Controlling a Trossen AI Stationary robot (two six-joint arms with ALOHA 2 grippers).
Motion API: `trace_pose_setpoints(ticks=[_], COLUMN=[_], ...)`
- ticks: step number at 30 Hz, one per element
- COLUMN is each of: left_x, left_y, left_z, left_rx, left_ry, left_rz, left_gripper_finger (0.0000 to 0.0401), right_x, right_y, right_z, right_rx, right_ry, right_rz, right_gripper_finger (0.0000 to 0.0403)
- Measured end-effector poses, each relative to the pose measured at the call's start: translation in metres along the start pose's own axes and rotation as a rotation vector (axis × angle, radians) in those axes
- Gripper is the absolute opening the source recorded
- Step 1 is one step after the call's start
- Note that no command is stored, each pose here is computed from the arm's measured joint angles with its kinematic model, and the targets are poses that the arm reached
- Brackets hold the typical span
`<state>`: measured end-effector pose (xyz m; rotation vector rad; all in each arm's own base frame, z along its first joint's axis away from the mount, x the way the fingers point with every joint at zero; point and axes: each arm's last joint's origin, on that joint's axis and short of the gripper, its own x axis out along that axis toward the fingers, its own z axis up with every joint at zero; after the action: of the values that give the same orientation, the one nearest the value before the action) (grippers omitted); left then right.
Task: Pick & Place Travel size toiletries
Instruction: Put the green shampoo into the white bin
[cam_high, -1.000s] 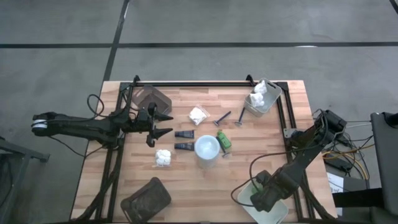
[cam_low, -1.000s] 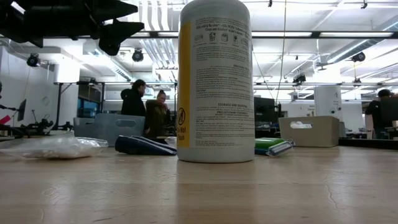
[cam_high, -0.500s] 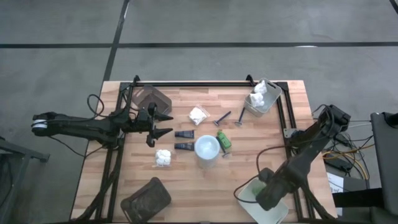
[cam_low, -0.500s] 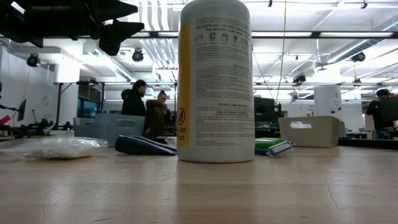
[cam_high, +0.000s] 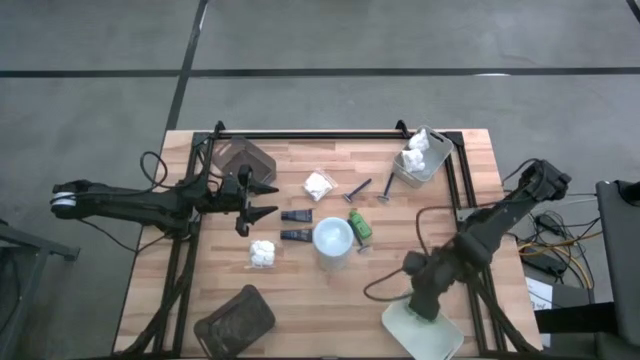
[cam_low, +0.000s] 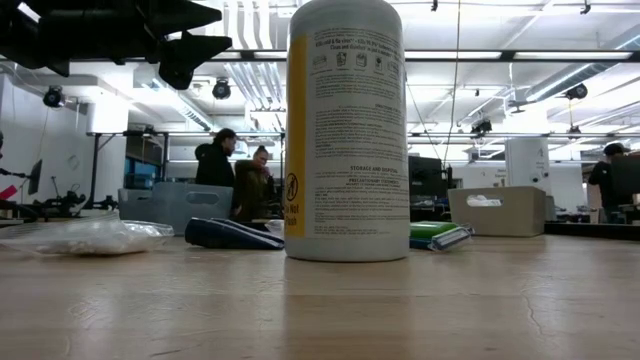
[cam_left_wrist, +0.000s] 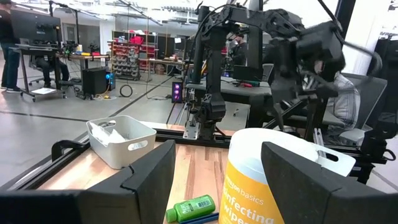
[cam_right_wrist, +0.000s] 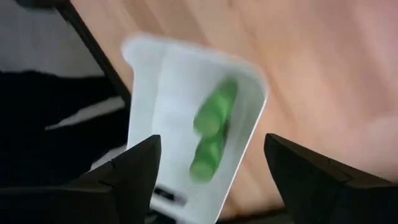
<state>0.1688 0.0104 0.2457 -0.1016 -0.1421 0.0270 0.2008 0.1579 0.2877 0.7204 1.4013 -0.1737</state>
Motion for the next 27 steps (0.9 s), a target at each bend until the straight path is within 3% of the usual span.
trace_pose_setpoints(ticks=[8, 14, 22, 27], left_x=[0.000, 0.000, 0.000, 0.000], left_y=[0.000, 0.000, 0.000, 0.000], left_z=[0.000, 0.000, 0.000, 0.000], left_rx=[0.000, 0.000, 0.000, 0.000], left_ry=[0.000, 0.000, 0.001, 0.001], left_rz=[0.000, 0.000, 0.000, 0.000], left_gripper_finger=[0.0243, 0.0243, 0.0243, 0.0243], right_x=[-0.040, -0.068, -0.085, -0.090], right_y=[-0.023, -0.040, -0.052, -0.061], right_z=[0.020, 0.023, 0.028, 0.031], right_rx=[-0.240, -0.404, -0.491, -0.502], right_ry=[-0.307, -0.537, -0.775, -0.830], right_rz=[-0.006, -0.100, -0.322, -0.400], right_gripper_finger=[0.0238, 0.0218, 0.0202, 0.0194])
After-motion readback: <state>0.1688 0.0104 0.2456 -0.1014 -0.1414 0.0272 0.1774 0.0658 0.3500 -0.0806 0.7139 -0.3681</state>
